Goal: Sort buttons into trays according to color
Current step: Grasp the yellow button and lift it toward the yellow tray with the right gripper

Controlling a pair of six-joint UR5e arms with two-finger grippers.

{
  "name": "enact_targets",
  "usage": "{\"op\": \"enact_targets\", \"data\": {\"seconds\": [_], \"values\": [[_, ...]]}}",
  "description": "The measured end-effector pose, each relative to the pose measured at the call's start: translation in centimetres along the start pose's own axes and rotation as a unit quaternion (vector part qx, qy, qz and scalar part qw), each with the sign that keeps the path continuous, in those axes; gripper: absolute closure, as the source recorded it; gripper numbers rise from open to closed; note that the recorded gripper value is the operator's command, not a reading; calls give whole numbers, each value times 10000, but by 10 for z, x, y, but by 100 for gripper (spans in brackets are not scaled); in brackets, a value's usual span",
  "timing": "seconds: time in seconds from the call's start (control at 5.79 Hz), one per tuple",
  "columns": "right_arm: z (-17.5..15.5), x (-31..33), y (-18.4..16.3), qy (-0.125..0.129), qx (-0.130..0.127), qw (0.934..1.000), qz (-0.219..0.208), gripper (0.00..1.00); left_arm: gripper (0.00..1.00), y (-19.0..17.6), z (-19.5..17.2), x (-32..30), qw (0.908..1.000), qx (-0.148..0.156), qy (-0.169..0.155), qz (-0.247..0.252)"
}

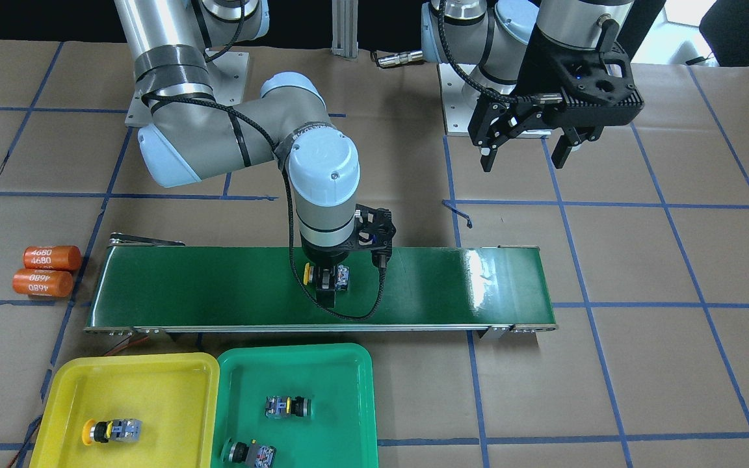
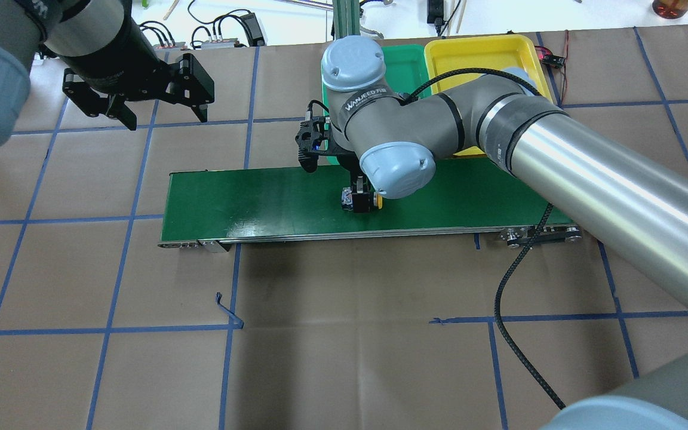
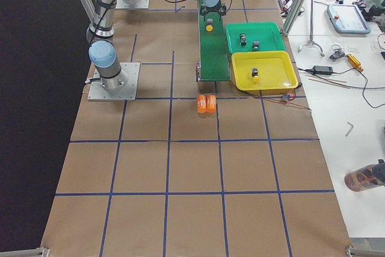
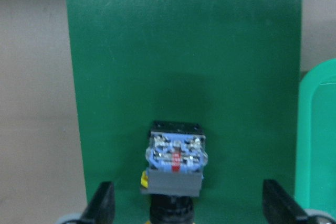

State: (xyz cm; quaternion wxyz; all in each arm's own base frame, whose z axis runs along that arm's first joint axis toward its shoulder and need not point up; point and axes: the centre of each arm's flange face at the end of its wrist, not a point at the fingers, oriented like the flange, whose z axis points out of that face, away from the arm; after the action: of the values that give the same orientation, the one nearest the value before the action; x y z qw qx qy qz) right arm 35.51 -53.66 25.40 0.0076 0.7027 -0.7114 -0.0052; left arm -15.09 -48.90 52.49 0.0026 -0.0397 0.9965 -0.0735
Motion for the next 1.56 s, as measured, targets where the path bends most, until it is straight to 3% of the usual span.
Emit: {"op": "enact_targets", "data": {"seconds": [0.17,0.52,0.69,0.86,1.21,1.56], "values": [[19,-7,12,59,-8,10000,-46,9,1,0,0,0,10000,1,14,4],[29,-6,40,101,-18,9999,50,65,1,-2,1,0,10000,-2,19,-4],[24,-4,49,126,-36,9998,117,88,1,-3,2,-1,10000,0,18,-9],[18,-2,56,207,-175,9995,146,94,1,-3,2,-1,10000,8,18,-11],[0,7,81,411,-364,9982,238,93,1,-4,1,-1,10000,20,31,-12],[-32,33,138,648,-371,9970,197,93,1,-3,0,-1,10000,28,39,-11]]}}
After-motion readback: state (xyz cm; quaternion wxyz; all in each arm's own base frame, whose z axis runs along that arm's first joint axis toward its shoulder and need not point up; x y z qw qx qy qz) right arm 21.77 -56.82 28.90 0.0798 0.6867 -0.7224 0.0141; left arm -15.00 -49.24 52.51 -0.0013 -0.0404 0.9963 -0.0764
